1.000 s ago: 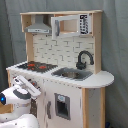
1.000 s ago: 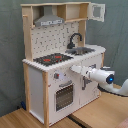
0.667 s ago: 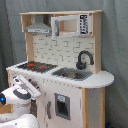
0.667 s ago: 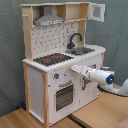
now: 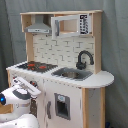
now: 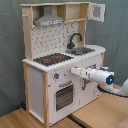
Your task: Play with the kitchen
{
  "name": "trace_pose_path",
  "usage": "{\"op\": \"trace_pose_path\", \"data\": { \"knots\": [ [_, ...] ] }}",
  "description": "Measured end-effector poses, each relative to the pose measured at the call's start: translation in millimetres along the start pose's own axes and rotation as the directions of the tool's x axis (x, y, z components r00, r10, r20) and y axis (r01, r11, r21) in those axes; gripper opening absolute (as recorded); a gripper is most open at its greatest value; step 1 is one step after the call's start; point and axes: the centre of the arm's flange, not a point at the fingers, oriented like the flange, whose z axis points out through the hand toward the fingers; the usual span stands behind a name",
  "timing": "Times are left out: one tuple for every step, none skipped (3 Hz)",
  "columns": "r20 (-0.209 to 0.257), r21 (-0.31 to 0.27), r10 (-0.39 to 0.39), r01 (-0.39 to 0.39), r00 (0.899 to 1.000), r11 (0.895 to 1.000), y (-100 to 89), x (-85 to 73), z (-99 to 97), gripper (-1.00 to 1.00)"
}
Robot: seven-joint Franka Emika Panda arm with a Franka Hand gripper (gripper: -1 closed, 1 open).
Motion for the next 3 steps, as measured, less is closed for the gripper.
{"op": "trace_pose_path", "data": {
  "knots": [
    [0.001,0.000,-0.103,0.103,0.995,0.995,-0.5,-0.4,-0.1,-1.00],
    [0.002,0.000,-0.204,0.204,0.979,0.979,-0.9,-0.7,-0.2,-1.00],
    [0.004,0.002,-0.304,0.304,0.953,0.953,-1.1,-0.9,-0.4,-1.00]
  ]
}}
